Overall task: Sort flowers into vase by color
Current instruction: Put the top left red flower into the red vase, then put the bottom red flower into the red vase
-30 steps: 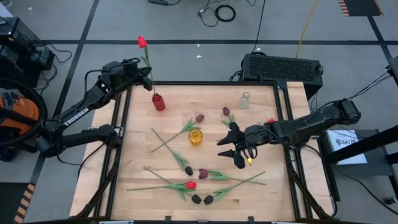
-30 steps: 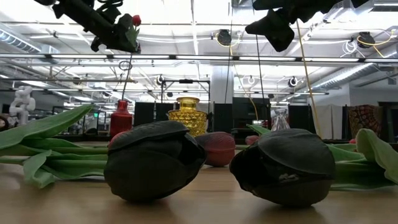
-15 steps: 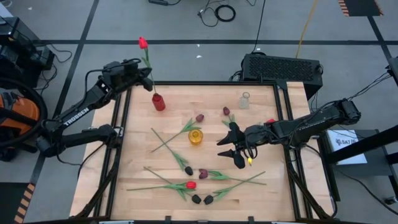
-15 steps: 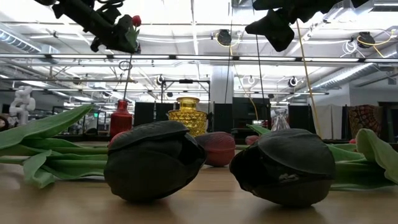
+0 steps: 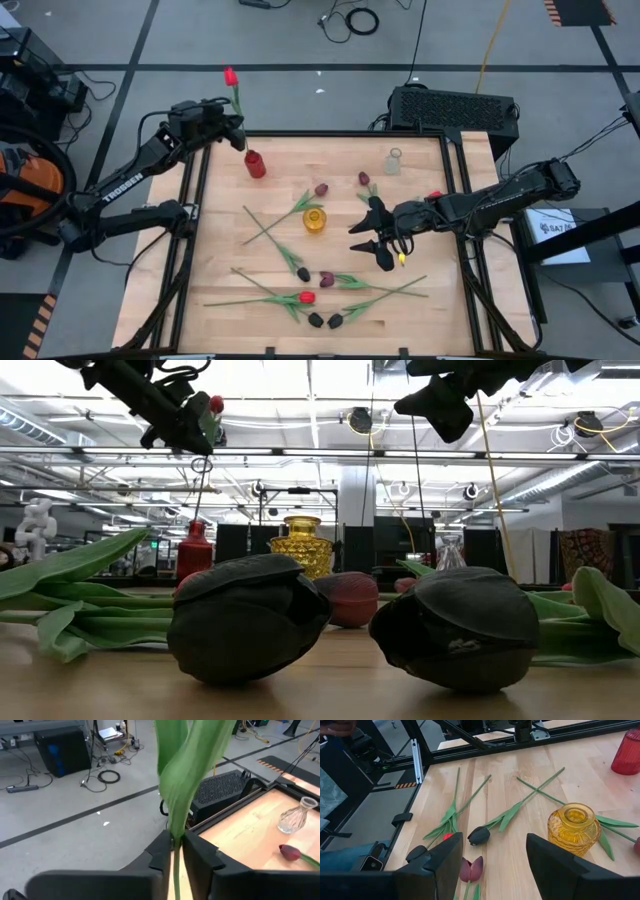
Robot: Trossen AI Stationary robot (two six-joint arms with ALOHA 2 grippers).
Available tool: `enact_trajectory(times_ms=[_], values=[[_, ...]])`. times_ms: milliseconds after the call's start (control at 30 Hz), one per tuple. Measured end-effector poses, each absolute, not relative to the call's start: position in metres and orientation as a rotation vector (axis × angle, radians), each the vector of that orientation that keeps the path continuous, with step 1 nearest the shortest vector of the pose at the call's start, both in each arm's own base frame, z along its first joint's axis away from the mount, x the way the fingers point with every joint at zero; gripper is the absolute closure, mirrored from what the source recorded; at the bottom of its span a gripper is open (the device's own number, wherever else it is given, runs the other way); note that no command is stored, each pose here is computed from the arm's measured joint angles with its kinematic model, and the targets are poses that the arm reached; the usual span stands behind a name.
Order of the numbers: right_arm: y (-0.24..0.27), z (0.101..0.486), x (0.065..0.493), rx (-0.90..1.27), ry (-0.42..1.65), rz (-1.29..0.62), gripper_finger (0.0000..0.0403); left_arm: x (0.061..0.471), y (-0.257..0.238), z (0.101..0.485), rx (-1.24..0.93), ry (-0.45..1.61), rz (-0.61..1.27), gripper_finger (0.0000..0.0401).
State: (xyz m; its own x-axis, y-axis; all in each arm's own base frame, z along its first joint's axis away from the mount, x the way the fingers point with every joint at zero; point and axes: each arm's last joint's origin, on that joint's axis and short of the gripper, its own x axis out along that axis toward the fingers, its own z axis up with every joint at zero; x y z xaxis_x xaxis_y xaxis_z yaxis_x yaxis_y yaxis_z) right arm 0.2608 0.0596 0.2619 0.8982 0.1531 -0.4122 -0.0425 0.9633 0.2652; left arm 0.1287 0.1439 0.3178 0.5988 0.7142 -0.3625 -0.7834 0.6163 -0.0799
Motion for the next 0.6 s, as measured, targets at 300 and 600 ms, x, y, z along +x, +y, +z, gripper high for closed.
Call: enact_trajectory(times_ms=[300, 600], values=[[0.06, 0.262, 0.261, 0.255, 0.445, 0.103, 0.0192, 0.129, 0.144, 0.303, -0.3, 0.452, 0.871, 0.0256], [0.06, 0.261, 0.261, 0.259, 0.451, 0.101, 0.0192, 0.106, 0.119, 0.303, -0.376, 0.524, 0.875, 0.0237]])
